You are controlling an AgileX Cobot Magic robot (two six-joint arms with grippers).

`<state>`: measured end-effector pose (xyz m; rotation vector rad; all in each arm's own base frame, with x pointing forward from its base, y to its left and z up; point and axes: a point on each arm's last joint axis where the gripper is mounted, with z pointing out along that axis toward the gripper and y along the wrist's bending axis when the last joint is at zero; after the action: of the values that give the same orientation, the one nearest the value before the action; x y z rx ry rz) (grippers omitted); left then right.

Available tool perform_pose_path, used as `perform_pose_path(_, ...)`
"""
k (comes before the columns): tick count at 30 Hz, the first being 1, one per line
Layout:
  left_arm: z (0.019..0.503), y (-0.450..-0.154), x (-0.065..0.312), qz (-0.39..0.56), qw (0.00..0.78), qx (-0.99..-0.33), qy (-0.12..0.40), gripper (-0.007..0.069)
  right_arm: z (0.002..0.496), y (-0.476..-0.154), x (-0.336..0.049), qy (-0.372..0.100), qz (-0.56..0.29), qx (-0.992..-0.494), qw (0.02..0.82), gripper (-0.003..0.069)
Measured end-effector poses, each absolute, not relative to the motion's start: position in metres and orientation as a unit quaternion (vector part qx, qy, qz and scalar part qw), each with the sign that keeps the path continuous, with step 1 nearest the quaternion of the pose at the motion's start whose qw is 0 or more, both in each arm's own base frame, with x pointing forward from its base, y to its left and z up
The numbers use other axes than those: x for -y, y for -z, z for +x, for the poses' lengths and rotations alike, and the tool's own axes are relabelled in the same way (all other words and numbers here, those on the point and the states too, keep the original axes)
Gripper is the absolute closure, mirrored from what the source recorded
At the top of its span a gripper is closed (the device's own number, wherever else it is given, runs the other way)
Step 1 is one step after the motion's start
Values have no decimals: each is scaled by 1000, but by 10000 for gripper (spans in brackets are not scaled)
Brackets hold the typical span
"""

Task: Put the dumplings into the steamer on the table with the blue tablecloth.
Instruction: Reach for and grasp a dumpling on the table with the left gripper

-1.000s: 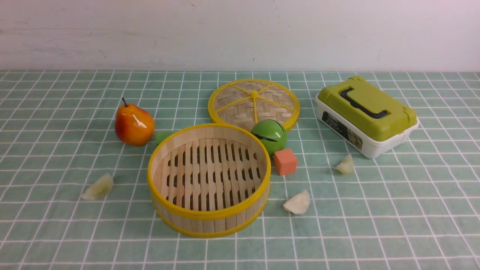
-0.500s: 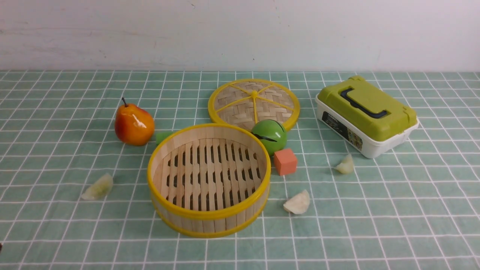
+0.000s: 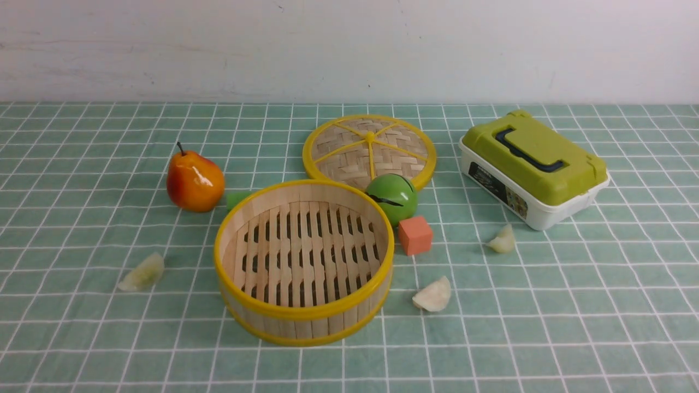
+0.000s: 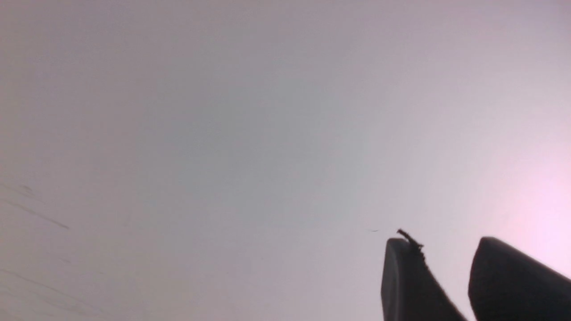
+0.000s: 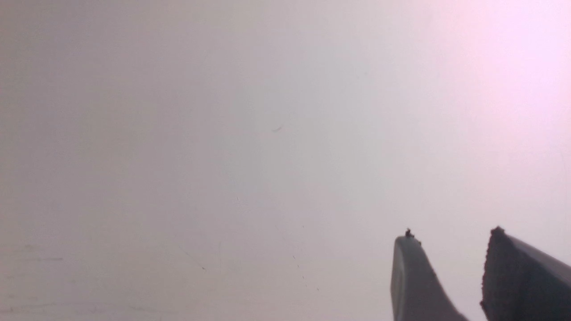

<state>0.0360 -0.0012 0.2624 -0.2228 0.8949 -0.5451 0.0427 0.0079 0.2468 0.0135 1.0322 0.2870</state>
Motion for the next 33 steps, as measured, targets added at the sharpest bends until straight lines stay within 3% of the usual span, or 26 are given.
perform_pose_path(3, 30, -287, 3, -104, 855, -428, 275, 521, 39, -262, -6, -141, 15, -476, 868, 445)
perform_pose_path(4, 27, -298, 3, -99, 853, -436, 268, 559, 36, -272, -5, -138, 16, -467, 873, 473)
perform_pose_path(5, 20, -328, 3, -88, 856, -442, 252, 632, 31, -290, -4, -128, 15, -457, 880, 545)
perform_pose_path(8, 26, -360, 4, -83, 852, -467, 220, 639, 29, -314, -3, -103, 5, -461, 881, 643)
perform_pose_path(12, 63, -388, 5, -84, 813, -543, 192, 639, 47, -334, -5, -41, -28, -536, 843, 673)
perform_pose_path(13, 87, -388, 6, -94, 782, -588, 183, 639, 61, -332, -6, -12, -50, -594, 803, 669)
perform_pose_path(14, 91, -386, 6, -96, 776, -596, 182, 639, 64, -331, -6, -10, -52, -605, 794, 669)
perform_pose_path(16, 124, -377, 7, -118, 717, -666, 169, 639, 81, -319, -8, 3, -69, -681, 729, 665)
perform_pose_path(20, 183, -330, 8, -165, 474, -859, 98, 639, 107, -284, -12, -20, -71, -847, 527, 663)
perform_pose_path(22, 204, -311, 10, -151, 373, -913, 70, 639, 112, -273, -16, -36, -71, -895, 439, 663)
perform_pose_path(26, 244, -281, 18, -113, 237, -963, 53, 639, 121, -259, -23, -65, -87, -929, 354, 663)
perform_pose_path(31, 290, -254, 22, -96, 162, -981, 46, 631, 130, -260, -29, -91, -100, -920, 368, 663)
perform_pose_path(33, 316, -244, 24, -79, 130, -988, 39, 585, 133, -262, -30, -93, -111, -909, 390, 662)
